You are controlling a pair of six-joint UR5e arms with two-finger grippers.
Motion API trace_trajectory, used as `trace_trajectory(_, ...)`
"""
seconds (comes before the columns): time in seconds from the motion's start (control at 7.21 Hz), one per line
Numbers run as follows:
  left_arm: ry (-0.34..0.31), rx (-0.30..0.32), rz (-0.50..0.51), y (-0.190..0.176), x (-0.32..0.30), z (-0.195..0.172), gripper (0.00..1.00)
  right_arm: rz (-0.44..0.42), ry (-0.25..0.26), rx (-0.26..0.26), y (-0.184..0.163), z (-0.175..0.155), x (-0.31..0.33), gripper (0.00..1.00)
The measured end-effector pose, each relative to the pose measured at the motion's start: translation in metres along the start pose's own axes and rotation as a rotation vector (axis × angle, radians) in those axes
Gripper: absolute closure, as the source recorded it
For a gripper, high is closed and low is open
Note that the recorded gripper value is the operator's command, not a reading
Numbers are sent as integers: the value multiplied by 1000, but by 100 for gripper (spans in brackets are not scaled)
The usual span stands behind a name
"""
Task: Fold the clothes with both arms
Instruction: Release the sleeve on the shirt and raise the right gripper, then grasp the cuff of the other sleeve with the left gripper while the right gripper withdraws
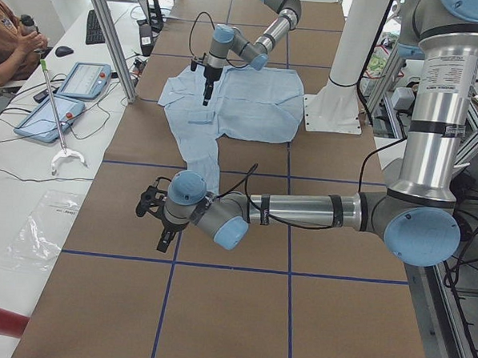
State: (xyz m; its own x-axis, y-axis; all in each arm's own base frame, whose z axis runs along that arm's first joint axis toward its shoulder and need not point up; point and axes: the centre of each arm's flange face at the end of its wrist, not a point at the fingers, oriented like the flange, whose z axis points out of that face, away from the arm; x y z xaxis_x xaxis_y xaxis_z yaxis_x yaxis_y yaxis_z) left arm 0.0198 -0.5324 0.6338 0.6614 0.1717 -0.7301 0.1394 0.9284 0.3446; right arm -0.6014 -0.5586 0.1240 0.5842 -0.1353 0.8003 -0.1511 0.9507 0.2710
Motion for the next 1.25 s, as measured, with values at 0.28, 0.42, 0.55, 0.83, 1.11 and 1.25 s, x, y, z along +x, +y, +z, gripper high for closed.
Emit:
trace_trajectory(0.28, 39, 31, -113, 37, 42, 38, 2, -54, 67, -53, 0, -32, 80, 0)
trace_trajectory(0.42, 29, 39, -142, 48, 68, 60, 4, -72, 69, -78, -2, -48, 129, 0)
trace_trajectory(0.55, 14, 47, -143, 53, 94, 79, 6, -94, 70, -96, -3, -61, 175, 0)
trace_trajectory(0.83, 13, 39, -110, 56, 130, 106, 11, -126, 70, -128, -7, -80, 247, 0)
trace_trajectory(1.11, 23, 19, -85, 57, 150, 124, 15, -140, 74, -143, -4, -82, 276, 0)
trace_trajectory(1.25, 21, 11, -83, 58, 151, 129, 17, -143, 75, -145, -3, -82, 280, 0)
